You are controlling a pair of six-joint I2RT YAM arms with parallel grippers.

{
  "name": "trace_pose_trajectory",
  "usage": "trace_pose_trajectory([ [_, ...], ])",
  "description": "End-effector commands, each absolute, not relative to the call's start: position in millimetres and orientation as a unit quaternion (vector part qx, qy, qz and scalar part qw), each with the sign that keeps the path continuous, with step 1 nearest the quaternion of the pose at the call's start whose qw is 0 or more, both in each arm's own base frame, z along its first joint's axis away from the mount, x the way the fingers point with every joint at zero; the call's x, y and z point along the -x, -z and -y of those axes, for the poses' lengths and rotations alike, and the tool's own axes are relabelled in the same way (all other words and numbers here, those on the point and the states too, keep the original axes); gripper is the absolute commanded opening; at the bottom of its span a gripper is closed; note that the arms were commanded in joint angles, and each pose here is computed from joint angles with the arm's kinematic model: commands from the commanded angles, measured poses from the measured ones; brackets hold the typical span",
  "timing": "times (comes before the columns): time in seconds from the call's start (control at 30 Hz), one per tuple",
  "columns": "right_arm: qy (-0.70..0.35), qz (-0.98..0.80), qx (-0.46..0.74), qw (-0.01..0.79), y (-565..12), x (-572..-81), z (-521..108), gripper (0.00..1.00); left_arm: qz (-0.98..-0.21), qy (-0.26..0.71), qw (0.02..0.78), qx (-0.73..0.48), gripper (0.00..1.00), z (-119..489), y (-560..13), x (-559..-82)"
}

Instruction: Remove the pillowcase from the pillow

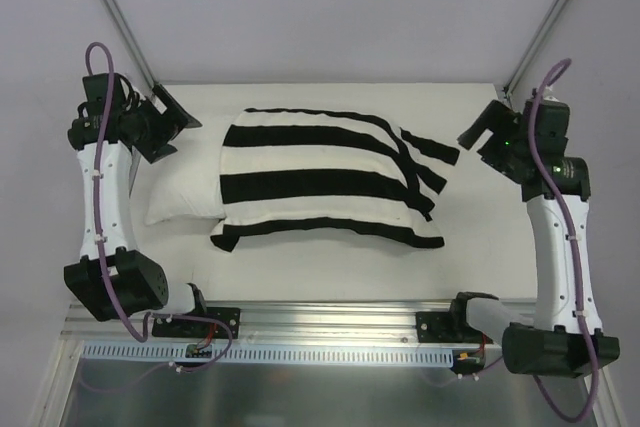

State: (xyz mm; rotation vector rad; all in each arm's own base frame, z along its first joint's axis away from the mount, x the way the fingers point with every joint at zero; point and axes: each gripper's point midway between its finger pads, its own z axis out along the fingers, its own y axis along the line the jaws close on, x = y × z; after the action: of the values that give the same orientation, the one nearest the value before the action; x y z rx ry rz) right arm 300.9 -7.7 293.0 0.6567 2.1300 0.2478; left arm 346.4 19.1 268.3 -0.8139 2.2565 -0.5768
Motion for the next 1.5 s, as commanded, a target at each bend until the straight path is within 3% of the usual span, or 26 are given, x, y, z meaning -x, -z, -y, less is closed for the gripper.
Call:
trace_pose_trajectory([
  [0.0, -0.082, -0.868, -0.197, 0.448, -295.8, -300.7, -33.0, 0.95, -0.881, 0.187, 0.339, 0.272, 0.86, -7.8, -267.8, -319.7],
  [0.17, -0.080, -0.886, -0.109, 0.444, -298.9, -304.6, -103.4, 0.95, -0.892, 0.153, 0.326, 0.275, 0.93, -12.5, -249.7, -300.6],
  [0.37, -0.082, -0.903, -0.060, 0.418, -281.9, -308.5, -160.8, 0.96, -0.913, 0.201, 0.305, 0.184, 0.79, 54.0, -254.1, -303.0],
  [0.53, -0.079, -0.903, -0.069, 0.416, -274.3, -302.9, -156.9, 0.96, -0.917, 0.196, 0.300, 0.175, 0.76, 61.7, -254.8, -319.0],
  [0.8, -0.063, -0.903, -0.077, 0.418, -264.4, -283.5, -136.6, 0.98, -0.932, 0.181, 0.272, 0.158, 0.83, 80.3, -234.1, -340.4],
  [0.9, -0.064, -0.901, -0.085, 0.421, -263.5, -280.4, -132.2, 0.99, -0.935, 0.198, 0.253, 0.150, 0.80, 94.5, -226.1, -343.6],
  [1.17, -0.060, -0.902, -0.098, 0.415, -253.0, -271.2, -121.2, 0.99, -0.919, 0.309, 0.226, 0.098, 0.63, 181.9, -237.6, -346.1],
  [1.47, -0.072, -0.910, -0.110, 0.394, -236.9, -263.0, -122.6, 0.99, -0.892, 0.417, 0.175, 0.005, 0.64, 313.6, -258.2, -354.9],
])
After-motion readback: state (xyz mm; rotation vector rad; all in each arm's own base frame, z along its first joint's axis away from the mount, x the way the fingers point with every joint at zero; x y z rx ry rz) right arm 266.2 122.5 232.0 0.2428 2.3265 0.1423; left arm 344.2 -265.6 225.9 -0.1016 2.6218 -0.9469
